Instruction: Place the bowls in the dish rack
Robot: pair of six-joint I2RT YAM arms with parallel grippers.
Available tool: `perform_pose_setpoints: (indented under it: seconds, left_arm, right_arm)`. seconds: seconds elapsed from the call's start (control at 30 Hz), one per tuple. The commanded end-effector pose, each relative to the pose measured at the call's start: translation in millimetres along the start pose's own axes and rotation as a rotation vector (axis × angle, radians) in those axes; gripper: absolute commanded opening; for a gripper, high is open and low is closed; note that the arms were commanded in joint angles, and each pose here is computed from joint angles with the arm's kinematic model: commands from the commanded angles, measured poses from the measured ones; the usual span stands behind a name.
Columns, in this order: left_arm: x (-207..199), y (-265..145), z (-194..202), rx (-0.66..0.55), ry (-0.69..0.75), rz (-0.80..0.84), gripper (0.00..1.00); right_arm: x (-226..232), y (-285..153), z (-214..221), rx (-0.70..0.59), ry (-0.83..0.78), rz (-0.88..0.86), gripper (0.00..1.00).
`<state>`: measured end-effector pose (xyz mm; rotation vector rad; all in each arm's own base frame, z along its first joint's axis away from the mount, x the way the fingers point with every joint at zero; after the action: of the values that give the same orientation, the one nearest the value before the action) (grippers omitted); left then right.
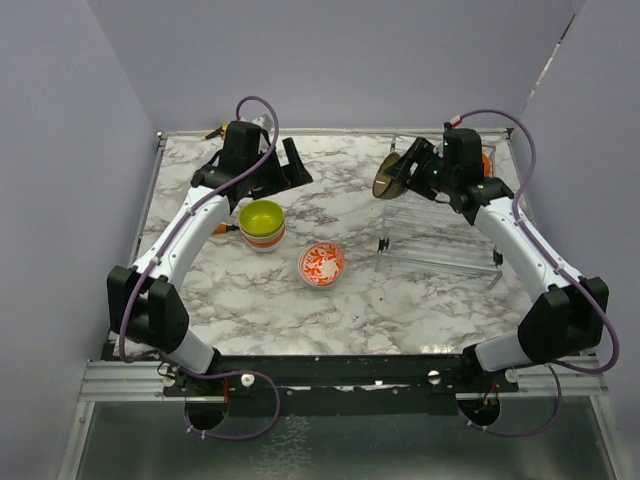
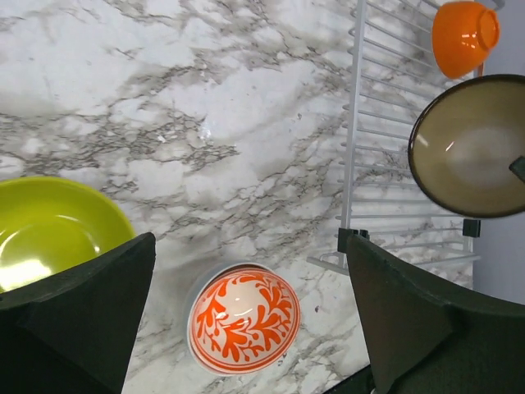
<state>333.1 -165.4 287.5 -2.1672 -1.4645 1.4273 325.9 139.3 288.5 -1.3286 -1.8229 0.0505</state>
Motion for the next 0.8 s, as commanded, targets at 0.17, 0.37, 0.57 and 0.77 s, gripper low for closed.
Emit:
perform_pose_setpoints:
  seconds: [0.17, 0.37, 0.57, 0.77]
  left_arm:
    - [16, -36, 0, -0.118, 0.029, -0.119, 0.99]
    - [23, -29, 8, -0.087, 0.01, -0.136, 0.99]
    - [27, -13, 11, -0.031, -0.016, -0.129, 0.99]
    - [36, 1, 15, 0.0, -0.021, -0.154, 0.99]
  right_arm:
    - [-46, 17, -60, -0.222, -0.448, 0.558, 0.41]
    - [-66, 46, -81, -0.268, -0.645, 0.73, 0.4]
    - [-80, 75, -91, -0.262, -0.87, 0.776, 0.39]
    - [-99, 109, -90, -0.202, -1.086, 0.797, 0.37]
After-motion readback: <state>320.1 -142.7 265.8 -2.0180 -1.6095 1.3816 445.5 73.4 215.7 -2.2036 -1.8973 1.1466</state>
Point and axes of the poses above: each gripper's point midway between its finger pads, its own y axis out along the fingers, its own x axis along the line the jaws close on, z = x × y, the point moved 9 cm from there along -y, back along the fingers, and after that the axes turned 5 degrees about -y, right-handed, at the moved point
